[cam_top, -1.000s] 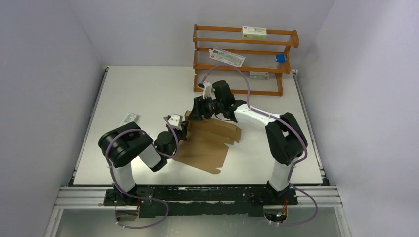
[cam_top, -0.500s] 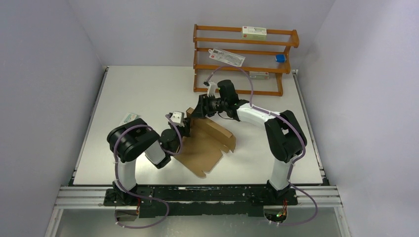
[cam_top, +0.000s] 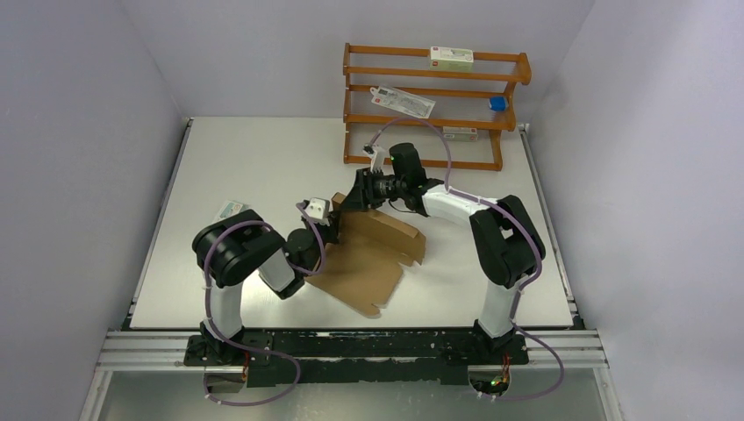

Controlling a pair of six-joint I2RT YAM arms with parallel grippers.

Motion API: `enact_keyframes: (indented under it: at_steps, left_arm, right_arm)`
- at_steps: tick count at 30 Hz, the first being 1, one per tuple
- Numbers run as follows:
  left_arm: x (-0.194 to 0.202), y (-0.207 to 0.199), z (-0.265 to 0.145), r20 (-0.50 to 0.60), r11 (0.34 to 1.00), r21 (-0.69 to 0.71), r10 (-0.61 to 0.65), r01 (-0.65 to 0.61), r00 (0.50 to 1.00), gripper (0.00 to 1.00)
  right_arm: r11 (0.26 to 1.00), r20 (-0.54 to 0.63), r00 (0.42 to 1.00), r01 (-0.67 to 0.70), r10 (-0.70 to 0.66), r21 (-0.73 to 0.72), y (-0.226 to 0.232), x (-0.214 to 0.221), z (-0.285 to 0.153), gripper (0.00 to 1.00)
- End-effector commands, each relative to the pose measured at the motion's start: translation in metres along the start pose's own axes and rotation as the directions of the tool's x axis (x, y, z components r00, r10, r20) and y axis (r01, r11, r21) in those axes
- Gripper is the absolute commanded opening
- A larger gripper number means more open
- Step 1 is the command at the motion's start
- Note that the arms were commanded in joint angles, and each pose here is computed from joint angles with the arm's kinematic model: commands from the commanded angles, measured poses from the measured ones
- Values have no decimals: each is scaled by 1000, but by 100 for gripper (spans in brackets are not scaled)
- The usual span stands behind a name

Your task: Fold the paper box

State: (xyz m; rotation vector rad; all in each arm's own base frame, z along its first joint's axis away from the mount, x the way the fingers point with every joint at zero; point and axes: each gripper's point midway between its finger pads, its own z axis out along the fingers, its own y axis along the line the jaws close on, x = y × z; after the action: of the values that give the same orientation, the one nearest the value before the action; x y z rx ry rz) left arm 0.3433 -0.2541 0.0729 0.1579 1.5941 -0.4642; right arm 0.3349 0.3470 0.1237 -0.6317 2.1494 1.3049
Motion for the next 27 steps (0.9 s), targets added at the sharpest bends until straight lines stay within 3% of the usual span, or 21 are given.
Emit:
enact_keyframes:
  at_steps: [1,5,11,19,27]
  left_arm:
    - [-30,-6,5,115,995,5,-95,95,989,5]
    - [-29,9,3,130,984,-94,-141,154,981,5]
    - [-29,18,-2,143,959,-246,-107,140,984,5]
    - [-28,29,-16,120,913,-404,-10,58,993,5]
    - [-12,37,-28,-8,870,-485,94,-86,996,12]
  right_arm:
    - [992,-101,993,-78,67,-104,23,28,3,49]
    - [989,-109,990,-101,90,-104,24,34,1,49]
    - [989,-118,987,-119,109,-87,24,42,-3,49]
    - [986,-118,986,-128,116,-102,28,42,-4,49]
    - [987,-104,989,-114,102,-112,32,34,-6,49]
